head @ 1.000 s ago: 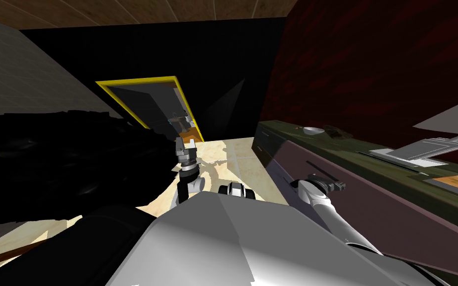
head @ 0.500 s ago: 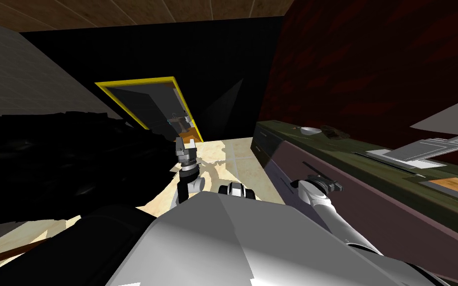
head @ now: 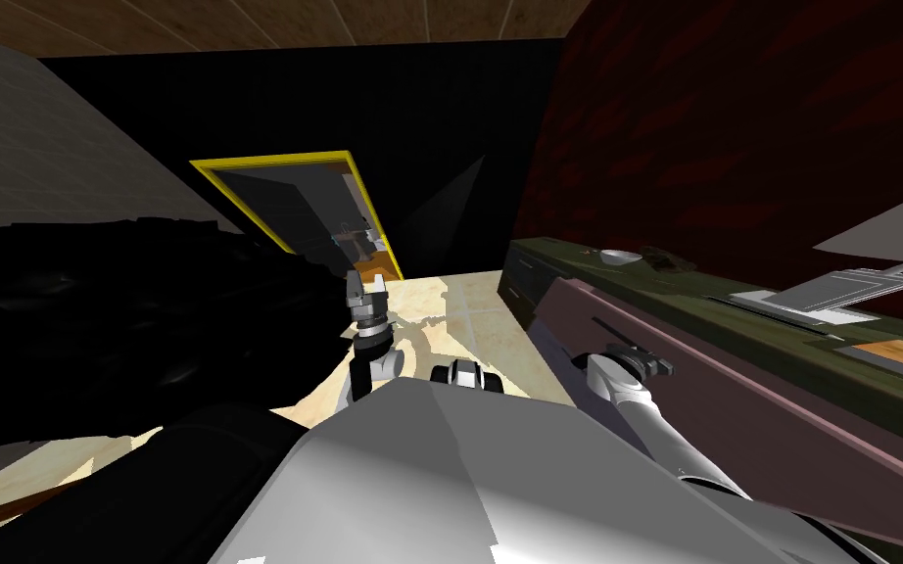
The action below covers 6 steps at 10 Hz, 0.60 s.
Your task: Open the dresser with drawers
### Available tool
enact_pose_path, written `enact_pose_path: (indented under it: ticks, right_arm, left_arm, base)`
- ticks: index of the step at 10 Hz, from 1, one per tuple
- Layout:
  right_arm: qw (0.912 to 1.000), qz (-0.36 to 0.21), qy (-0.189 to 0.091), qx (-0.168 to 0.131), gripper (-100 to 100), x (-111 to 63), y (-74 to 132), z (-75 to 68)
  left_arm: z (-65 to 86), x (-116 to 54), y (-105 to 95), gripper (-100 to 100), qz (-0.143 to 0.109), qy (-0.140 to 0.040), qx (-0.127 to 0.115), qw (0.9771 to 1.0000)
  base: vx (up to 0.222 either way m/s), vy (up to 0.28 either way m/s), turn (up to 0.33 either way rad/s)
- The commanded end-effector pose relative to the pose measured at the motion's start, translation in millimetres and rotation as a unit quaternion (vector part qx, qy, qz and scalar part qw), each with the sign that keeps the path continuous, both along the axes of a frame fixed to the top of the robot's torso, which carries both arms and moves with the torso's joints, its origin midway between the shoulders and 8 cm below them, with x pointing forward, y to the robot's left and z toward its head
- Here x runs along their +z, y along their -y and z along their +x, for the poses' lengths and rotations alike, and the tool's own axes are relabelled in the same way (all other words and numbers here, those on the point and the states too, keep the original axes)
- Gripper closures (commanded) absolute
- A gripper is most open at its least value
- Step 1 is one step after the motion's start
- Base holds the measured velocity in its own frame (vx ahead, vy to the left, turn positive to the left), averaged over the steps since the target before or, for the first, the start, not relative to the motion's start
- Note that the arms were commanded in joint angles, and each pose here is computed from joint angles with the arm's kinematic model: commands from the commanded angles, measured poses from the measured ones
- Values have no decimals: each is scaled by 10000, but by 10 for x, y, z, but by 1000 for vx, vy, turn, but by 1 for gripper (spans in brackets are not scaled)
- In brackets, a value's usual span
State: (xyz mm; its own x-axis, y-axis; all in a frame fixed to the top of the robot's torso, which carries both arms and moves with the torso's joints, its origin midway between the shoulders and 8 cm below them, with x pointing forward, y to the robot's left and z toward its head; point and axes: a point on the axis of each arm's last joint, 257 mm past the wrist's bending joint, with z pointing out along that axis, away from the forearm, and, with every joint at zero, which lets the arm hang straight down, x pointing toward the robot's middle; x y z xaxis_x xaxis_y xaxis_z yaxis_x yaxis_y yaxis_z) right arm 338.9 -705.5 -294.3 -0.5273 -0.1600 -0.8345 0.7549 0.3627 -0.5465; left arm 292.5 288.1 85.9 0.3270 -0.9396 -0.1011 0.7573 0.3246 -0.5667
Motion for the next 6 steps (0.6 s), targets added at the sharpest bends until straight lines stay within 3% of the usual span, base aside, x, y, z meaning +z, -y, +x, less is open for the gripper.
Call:
enact_pose_path:
  ticks: [1, 5, 6]
  right_arm:
    - [10000, 16, -15, 14, 100, -18, -30, 16]
    - [10000, -12, -17, -6, 100, 9, -31, 15]
    - [9996, 192, 29, 220, -100, -56, -246, 227]
  left_arm:
    - [0, 0, 0, 0, 1, -1, 0, 10000]
    - [0, 0, 0, 0, 0, 0, 0, 10000]
    - [0, 0, 0, 0, 1, -1, 0, 10000]
  base:
    - [-47, 111, 3]
    - [-27, 175, -14]
    - [48, 14, -329]
